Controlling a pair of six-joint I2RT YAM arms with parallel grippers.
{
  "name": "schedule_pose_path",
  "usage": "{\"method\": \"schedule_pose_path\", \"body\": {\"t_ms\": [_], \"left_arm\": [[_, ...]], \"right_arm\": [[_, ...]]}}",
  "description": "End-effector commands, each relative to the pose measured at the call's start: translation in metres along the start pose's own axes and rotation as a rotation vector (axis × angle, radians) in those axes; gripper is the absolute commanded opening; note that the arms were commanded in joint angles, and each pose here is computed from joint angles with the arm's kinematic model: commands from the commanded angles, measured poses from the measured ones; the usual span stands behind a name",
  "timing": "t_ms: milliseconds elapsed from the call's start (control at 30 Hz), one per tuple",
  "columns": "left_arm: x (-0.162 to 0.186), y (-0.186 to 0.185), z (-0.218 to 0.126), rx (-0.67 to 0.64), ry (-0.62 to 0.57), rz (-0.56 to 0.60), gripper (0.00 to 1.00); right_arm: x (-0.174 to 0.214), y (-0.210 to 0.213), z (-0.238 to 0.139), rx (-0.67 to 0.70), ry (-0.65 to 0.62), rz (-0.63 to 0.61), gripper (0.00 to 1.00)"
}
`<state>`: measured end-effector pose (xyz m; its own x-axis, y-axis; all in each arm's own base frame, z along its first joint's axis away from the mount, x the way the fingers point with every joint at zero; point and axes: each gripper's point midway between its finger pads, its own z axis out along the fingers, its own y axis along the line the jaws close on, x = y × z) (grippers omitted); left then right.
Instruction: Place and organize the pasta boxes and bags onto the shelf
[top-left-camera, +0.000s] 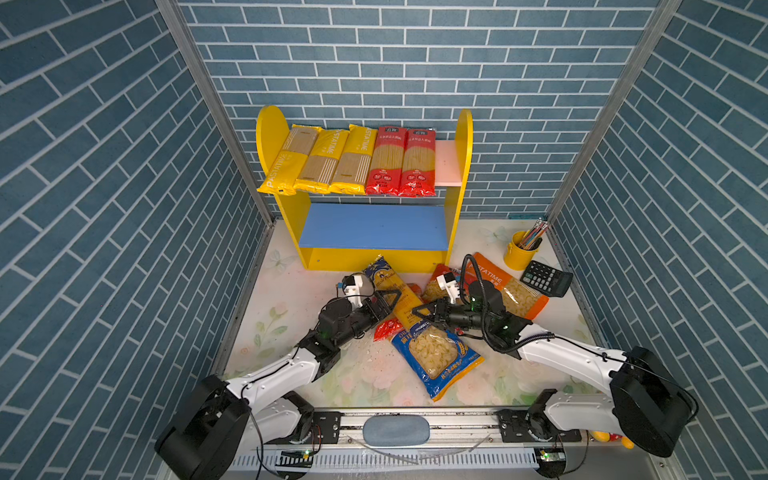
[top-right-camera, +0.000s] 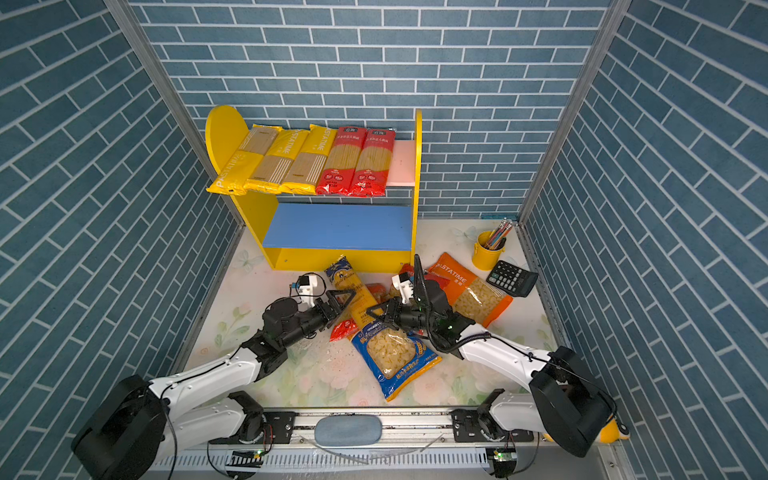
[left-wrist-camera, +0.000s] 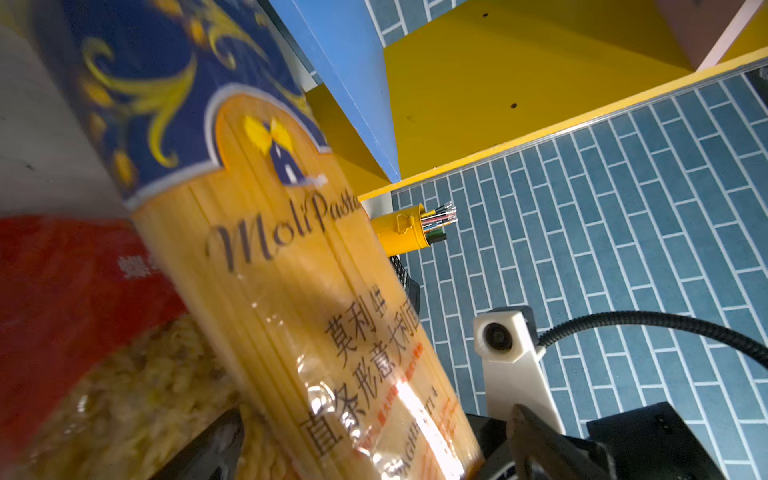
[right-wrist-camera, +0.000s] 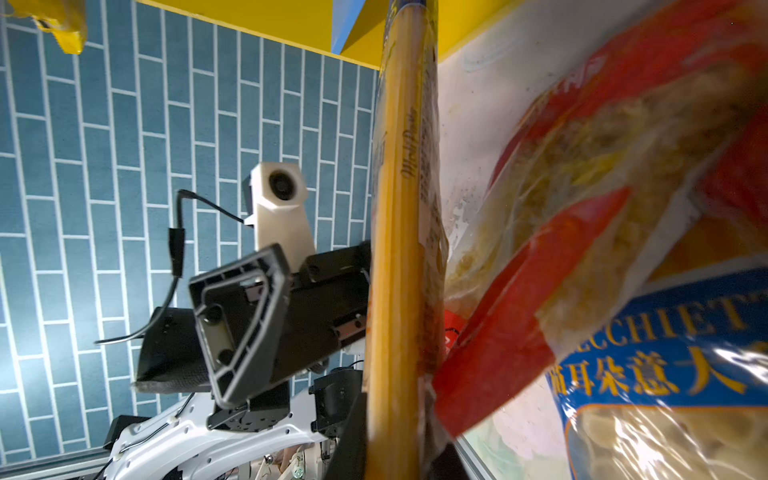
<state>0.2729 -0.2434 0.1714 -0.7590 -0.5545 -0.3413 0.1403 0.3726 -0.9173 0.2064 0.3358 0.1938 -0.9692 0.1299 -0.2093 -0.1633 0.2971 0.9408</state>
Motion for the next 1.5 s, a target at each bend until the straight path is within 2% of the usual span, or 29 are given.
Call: {"method": "schedule_pose_path", "body": {"t_ms": [0,67,167,333,467,633,800,900,967,1067,1167,1233,1467], "left_arm": [[-0.006,-0.018,0.011,0.067,-0.033,0.037,0.99],[-0.008,-0.022,0.019,0.088,-0.037,0.039,0.97],[-0.016,-0.040,0.031,0.158,-0.056,0.042,0.88],[-0.021,-0.056,0.035,0.219,-0.060,0.055,0.60],[-0.020,-0.057,0.026,0.206,-0.064,0.078,0.44],[-0.027,-0.074,0.014,0.218,-0.092,0.114,0.33],[-0.036,-0.091,0.004,0.256,-0.134,0.122,0.26],[-0.039,-0.095,0.002,0.266,-0.148,0.123,0.25],[-0.034,-0.088,0.006,0.228,-0.112,0.130,0.28],[-0.023,-0.072,0.005,0.080,-0.015,0.227,0.47],[-0.016,-0.058,-0.004,-0.081,0.069,0.355,0.62],[-0.011,-0.051,-0.003,-0.102,0.095,0.357,0.65],[0.021,-0.035,0.024,-0.075,0.163,0.314,0.69]], "right_arm": [[-0.019,0.107,-0.019,-0.348,-0.094,-0.250,0.17],[-0.016,0.102,-0.016,-0.330,-0.078,-0.237,0.17],[-0.011,0.089,-0.013,-0.290,-0.053,-0.213,0.19],[0.000,0.047,-0.014,-0.139,-0.027,-0.165,0.44],[0.009,0.018,-0.023,-0.041,-0.023,-0.146,0.55],[0.012,0.004,-0.033,-0.011,-0.024,-0.126,0.62],[0.017,0.013,-0.031,-0.040,-0.009,-0.126,0.66],[0.023,0.006,-0.032,-0.006,-0.014,-0.119,0.69],[0.023,-0.007,-0.033,0.035,-0.033,-0.100,0.69],[0.018,-0.029,-0.044,0.150,-0.099,-0.085,0.69],[0.008,-0.071,-0.074,0.432,-0.139,-0.045,0.67],[0.006,-0.089,-0.087,0.524,-0.110,-0.026,0.67],[0.002,-0.102,-0.080,0.618,0.068,-0.121,0.71]]}}
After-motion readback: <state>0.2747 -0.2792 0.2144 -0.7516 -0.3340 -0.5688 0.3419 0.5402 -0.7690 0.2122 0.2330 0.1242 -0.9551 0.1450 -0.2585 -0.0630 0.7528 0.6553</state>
